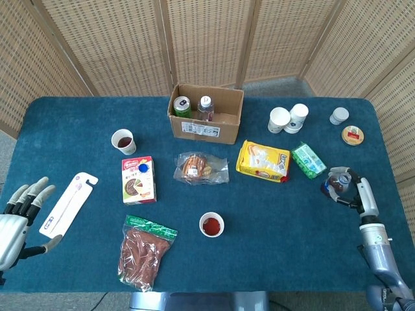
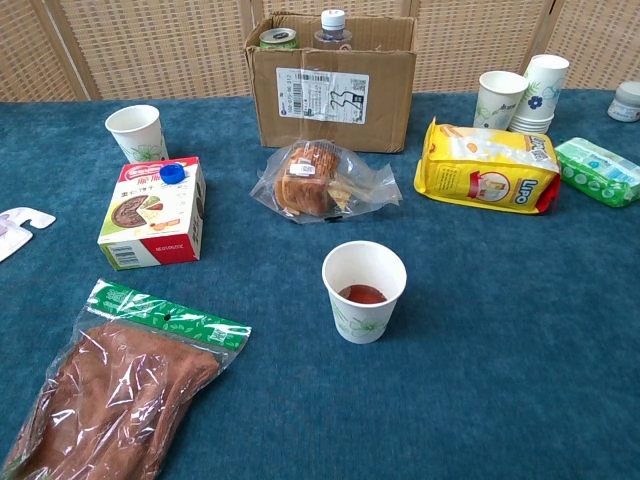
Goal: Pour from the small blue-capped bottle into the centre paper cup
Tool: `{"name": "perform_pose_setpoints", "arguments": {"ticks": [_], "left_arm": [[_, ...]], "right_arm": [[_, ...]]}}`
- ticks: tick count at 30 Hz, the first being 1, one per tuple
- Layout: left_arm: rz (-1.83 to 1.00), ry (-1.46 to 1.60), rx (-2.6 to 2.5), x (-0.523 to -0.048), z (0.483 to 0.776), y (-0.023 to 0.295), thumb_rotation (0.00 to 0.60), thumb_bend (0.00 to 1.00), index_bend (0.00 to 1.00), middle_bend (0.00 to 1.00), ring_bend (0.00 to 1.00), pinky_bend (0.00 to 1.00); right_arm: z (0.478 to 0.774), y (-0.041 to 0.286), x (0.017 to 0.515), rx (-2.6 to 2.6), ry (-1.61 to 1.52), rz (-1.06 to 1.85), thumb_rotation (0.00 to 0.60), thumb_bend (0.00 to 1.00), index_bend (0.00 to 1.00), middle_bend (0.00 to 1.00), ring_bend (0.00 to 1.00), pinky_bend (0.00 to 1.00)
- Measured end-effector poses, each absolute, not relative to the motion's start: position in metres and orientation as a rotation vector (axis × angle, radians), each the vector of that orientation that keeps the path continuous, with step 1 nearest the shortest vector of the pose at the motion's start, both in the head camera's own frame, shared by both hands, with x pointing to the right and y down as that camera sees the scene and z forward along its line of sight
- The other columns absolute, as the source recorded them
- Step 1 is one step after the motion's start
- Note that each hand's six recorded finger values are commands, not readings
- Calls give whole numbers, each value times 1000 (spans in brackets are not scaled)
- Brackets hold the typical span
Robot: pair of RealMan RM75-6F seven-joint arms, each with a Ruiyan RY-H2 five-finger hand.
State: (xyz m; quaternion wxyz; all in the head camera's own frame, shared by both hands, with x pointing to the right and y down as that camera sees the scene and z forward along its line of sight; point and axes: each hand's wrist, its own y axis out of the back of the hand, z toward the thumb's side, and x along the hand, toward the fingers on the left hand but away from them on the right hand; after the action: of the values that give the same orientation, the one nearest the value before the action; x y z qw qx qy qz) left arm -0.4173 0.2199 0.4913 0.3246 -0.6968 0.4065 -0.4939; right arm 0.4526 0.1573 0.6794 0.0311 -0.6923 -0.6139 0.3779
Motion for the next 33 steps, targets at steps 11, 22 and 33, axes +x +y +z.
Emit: {"name": "perform_pose_setpoints", "arguments": {"ticks": [11,22,33], "left_arm": [[-1301,1070,-1825,-418,492,219,600,246,0,0,0,0],[-1303,1067,-1824,-418,492,219,600,247,0,0,0,0],[-1303,1066,-1825,-417,493,219,600,247,0,0,0,0]], "right_arm": [[694,168,480,-2081,-1933,1245,600,977,502,615,293,769],[700,172,486,-2081,-1986,1206,600,969,500,613,286,769],[705,173,492,-2065,-2015,1197,600,945,494,597,263,769]]}}
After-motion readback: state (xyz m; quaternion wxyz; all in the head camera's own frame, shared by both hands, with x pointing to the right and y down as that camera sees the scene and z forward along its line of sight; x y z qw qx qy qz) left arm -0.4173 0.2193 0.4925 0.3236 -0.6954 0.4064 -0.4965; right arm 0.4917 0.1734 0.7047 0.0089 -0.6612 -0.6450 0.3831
